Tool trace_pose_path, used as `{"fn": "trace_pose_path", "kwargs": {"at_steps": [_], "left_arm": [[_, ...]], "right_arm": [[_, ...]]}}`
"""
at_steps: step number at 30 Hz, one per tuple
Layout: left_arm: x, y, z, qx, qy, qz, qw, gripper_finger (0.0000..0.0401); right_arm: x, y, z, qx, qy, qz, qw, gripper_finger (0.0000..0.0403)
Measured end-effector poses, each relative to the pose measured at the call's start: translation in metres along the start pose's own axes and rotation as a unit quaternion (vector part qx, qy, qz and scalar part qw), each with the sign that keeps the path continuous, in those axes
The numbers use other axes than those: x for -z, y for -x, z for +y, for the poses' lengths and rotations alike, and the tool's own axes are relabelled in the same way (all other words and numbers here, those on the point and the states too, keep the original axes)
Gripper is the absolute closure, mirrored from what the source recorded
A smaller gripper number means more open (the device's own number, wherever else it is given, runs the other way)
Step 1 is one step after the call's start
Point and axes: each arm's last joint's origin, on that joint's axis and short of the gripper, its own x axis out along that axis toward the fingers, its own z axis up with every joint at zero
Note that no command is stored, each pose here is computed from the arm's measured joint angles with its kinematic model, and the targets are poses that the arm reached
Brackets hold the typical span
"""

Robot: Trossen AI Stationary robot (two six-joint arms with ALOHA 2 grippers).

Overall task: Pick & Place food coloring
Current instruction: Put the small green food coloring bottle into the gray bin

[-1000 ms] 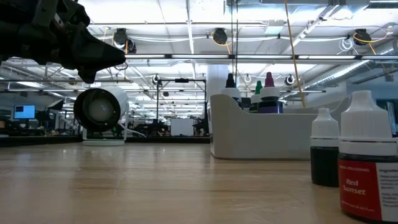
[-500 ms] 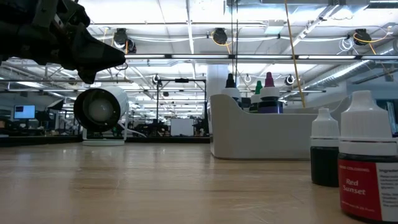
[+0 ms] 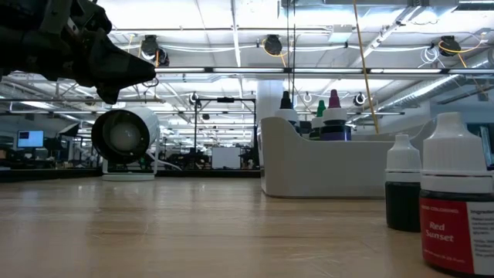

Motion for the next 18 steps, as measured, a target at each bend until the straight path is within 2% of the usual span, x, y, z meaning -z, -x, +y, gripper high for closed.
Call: {"fn": "trace_pose_path", "kwargs": {"at_steps": [14, 18], "left_arm": [[0.0011, 0.0, 0.0002, -0.001, -0.002, 0.005, 1.0, 0.0334], [0.0012, 0.0, 0.0001, -0.001, -0.003, 0.006, 1.0, 0.0334]], "right_arm": [[-0.0012, -0.0003, -0.0022, 0.023, 0.002, -0.014, 1.0, 0.0247], [-0.0011, -0.0003, -0.0021, 0.023, -0.001, -0.013, 1.0, 0.0268]]}}
